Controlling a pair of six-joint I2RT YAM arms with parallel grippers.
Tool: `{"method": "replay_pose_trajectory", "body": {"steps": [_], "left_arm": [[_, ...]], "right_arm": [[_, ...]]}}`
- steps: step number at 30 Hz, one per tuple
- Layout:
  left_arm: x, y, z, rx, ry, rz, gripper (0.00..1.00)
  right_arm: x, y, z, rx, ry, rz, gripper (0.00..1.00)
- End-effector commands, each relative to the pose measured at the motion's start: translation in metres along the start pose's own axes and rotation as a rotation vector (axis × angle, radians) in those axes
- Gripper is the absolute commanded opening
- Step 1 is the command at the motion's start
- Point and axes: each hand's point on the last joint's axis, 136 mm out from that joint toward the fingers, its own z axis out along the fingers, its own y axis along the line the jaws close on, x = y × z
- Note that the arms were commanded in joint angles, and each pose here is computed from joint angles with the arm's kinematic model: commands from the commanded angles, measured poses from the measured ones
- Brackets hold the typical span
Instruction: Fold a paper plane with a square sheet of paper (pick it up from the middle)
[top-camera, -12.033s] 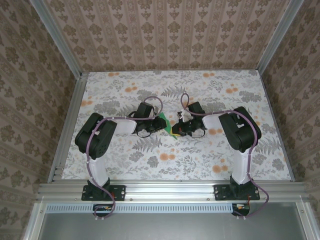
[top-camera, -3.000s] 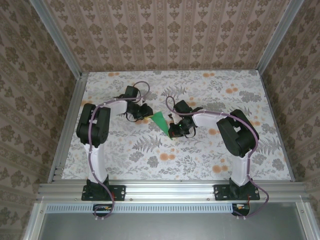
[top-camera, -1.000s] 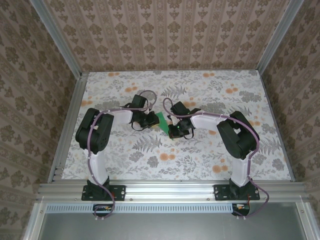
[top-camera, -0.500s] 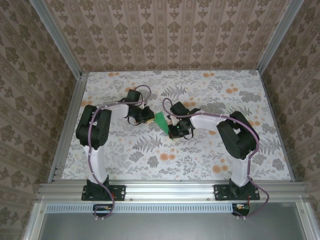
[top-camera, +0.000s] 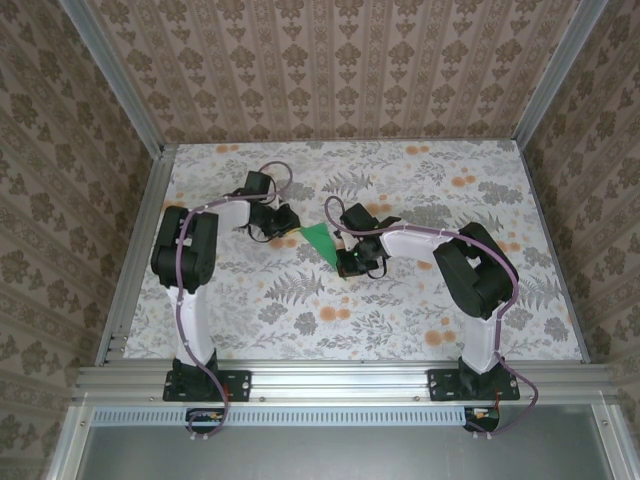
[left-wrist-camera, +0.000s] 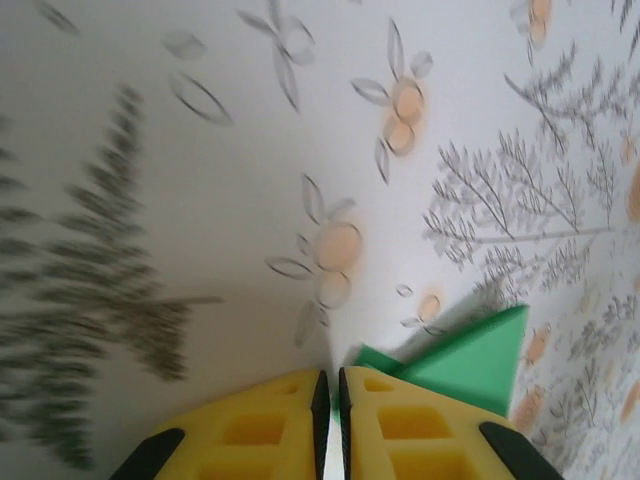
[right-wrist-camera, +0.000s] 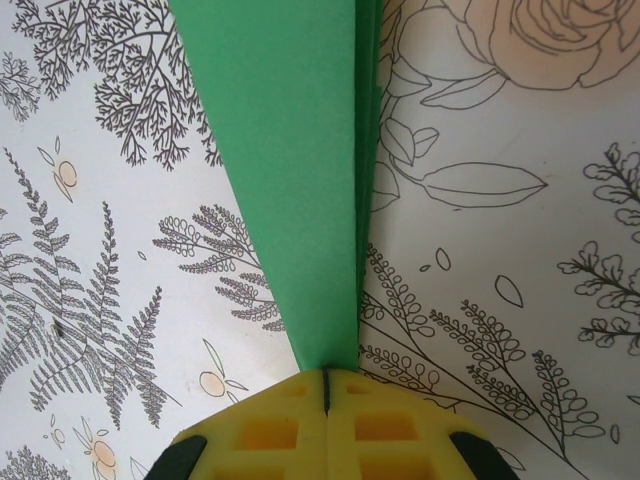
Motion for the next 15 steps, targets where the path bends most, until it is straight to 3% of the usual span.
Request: {"method": "replay_pose_trajectory", "body": {"steps": [1,9,15], "left_arm": [[-0.019,0.044,-0.007,-0.142,-0.06,-0.023,0.16],[-0.017,0.024,-0.047,-0.115,-0.134,-0.014,0.24],[0.009,0.01,-0.074,-0.138,-0.166,0.006,0.4]], "right_arm": [[0.09,-0.076,0.025,0.3,0.299,0.065,0.04],[0.034,-0.025,-0.004,0.119,0.118,0.065,0.1],[-0.019,0.015,-0.066,0.006,-0.137,0.038,0.35]]}}
